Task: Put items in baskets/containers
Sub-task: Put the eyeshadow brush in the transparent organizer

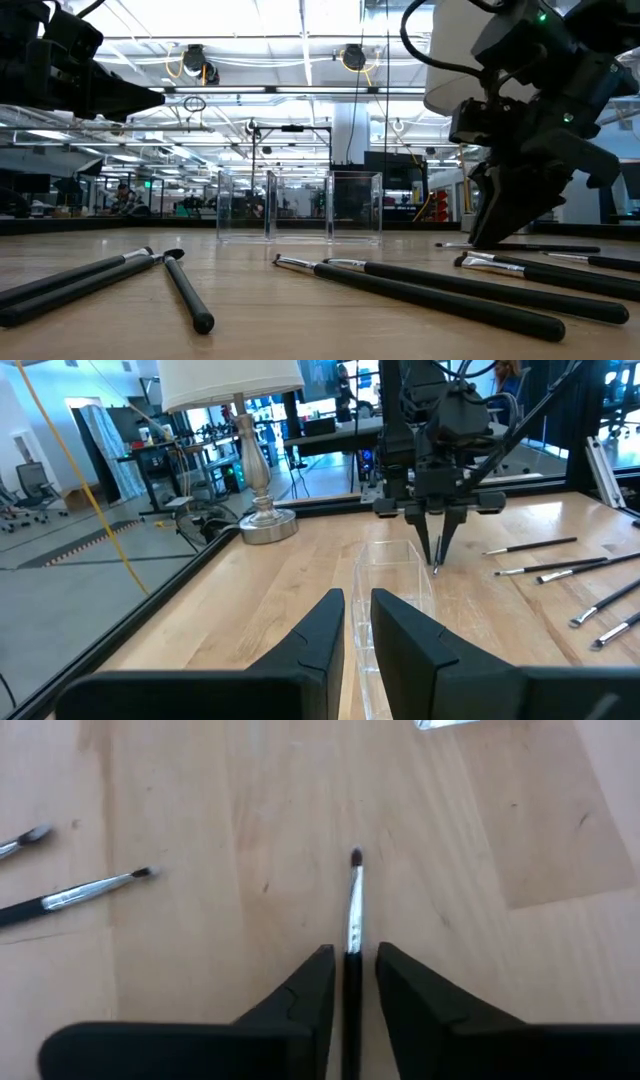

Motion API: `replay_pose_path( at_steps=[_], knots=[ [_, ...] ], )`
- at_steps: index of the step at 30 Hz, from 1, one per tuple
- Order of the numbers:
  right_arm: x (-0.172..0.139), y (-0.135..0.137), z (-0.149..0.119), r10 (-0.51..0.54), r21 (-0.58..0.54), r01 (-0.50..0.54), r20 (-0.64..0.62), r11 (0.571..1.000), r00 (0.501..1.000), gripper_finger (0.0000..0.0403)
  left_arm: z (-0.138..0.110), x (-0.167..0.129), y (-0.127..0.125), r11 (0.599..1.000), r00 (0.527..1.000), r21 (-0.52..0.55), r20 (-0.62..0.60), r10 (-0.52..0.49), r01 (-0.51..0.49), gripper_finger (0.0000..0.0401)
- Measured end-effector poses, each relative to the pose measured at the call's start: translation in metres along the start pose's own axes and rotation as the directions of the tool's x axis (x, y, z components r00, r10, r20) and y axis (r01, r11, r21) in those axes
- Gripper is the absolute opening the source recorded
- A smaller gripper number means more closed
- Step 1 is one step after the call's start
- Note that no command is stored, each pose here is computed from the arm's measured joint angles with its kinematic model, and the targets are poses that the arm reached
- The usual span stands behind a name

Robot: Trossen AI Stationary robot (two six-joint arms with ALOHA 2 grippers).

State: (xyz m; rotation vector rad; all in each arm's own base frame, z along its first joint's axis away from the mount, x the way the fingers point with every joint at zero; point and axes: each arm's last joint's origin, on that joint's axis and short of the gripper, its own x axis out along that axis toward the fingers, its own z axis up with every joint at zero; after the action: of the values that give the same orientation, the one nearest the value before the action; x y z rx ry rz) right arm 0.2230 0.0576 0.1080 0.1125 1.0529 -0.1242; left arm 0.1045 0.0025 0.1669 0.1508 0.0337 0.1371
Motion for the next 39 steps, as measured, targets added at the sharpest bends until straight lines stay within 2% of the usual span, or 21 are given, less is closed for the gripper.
replay_pose_path(
  at_steps=[9, 16, 20, 24, 26, 29, 39],
  knots=[
    [-0.033, 0.001, 0.011, 0.107, 0.017, -0.109, 0.070, 0.994, 0.992, 0.0110, 0.000, 0.000, 0.000, 1.000, 1.000, 0.000, 0.000, 0.000, 0.000, 0.0065],
    [-0.052, 0.004, 0.032, 0.077, 0.024, -0.075, -0.085, 0.997, 0.993, 0.0140, 0.000, 0.000, 0.000, 1.000, 1.000, 0.006, 0.000, -0.001, 0.001, 0.0065],
    [-0.048, 0.005, 0.052, 0.018, 0.006, -0.017, -0.209, 1.000, 0.978, 0.0152, 0.000, 0.000, 0.000, 1.000, 1.000, 0.006, 0.000, -0.001, 0.001, 0.0065],
    [-0.035, 0.004, 0.065, -0.057, -0.016, 0.055, -0.364, 0.998, 0.929, 0.0155, 0.000, 0.000, 0.000, 1.000, 1.000, 0.006, 0.001, 0.000, 0.000, 0.0065],
    [-0.026, 0.003, 0.067, -0.054, -0.006, 0.057, -0.412, 0.998, 0.910, 0.0155, 0.000, 0.000, 0.000, 1.000, 1.000, 0.007, 0.001, 0.000, 0.000, 0.0065],
    [-0.013, 0.004, 0.068, -0.016, 0.024, 0.029, -0.436, 0.999, 0.900, 0.0155, 0.000, 0.000, 0.000, 1.000, 1.000, 0.007, 0.000, 0.000, 0.000, 0.0065],
    [0.017, 0.005, 0.060, -0.033, 0.019, 0.049, -0.498, 0.999, 0.866, 0.0155, 0.000, 0.000, 0.000, 1.000, 1.000, 0.006, -0.001, 0.000, 0.000, 0.0065]
  ],
)
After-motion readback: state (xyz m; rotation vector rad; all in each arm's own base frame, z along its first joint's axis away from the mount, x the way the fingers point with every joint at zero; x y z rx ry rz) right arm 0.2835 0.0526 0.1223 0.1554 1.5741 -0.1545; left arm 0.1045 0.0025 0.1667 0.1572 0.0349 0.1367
